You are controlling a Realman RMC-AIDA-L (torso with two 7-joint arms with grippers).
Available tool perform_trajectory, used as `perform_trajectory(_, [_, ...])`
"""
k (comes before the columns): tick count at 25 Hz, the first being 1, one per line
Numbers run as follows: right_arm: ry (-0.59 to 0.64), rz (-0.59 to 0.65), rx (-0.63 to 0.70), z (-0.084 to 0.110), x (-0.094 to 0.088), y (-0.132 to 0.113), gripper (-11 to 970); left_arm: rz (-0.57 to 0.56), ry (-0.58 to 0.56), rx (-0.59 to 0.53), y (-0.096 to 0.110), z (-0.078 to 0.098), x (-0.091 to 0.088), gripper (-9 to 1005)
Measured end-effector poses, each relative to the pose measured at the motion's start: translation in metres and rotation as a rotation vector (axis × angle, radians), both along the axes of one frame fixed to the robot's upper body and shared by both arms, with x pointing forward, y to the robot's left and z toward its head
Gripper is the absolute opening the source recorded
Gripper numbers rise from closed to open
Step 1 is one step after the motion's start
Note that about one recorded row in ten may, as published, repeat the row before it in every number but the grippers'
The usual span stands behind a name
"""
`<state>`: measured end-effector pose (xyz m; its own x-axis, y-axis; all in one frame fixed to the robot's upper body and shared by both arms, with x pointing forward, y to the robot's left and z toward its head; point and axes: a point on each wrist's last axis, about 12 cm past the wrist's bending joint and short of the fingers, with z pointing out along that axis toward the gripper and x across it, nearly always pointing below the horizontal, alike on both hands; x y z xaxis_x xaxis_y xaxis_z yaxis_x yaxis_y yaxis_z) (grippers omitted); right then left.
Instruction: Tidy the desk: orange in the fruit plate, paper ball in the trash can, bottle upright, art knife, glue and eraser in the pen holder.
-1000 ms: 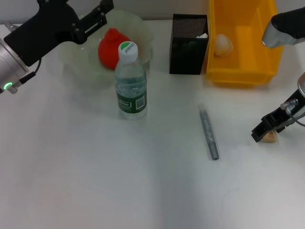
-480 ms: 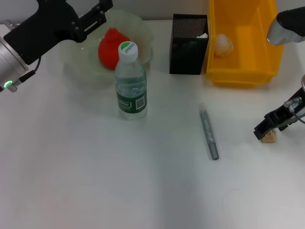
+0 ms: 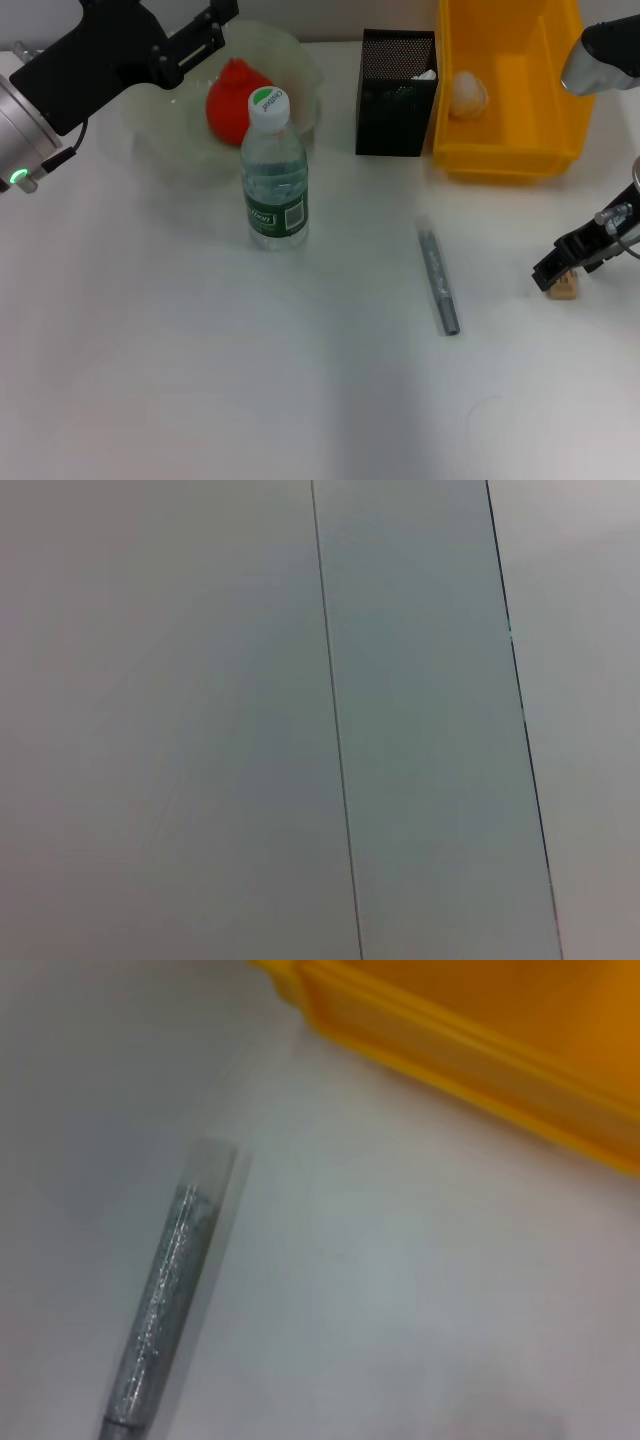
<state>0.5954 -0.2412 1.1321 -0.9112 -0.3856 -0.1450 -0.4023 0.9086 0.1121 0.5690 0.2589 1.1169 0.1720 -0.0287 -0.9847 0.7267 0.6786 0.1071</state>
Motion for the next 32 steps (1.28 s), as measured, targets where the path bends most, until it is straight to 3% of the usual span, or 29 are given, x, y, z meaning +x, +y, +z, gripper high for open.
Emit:
perform_trajectory(21, [0.019,0.005,-0.003,-0.0063,0.0001,0.0035,621,0.005,0.005,0.000,0.0018,-0.0018,-0.0018,667])
perform_trajectory(23, [0.020,0.003,-0.002,-0.0064,0.0000,0.0033,406,0.005,0.005,0.000,0.0017,-0.0017,-0.0018,667])
perform_trajectory(28, [0.017,0.000,0.000,-0.0064,0.0004,0.0029,405,0.005,0.005,0.000,0.0016,-0.0016,-0.0016,667])
perform_trajectory(32, [0.017,-0.002,0.001,-0.0064,0.0004,0.0028,335,0.006,0.005,-0.002,0.0019,-0.0015,-0.0017,667])
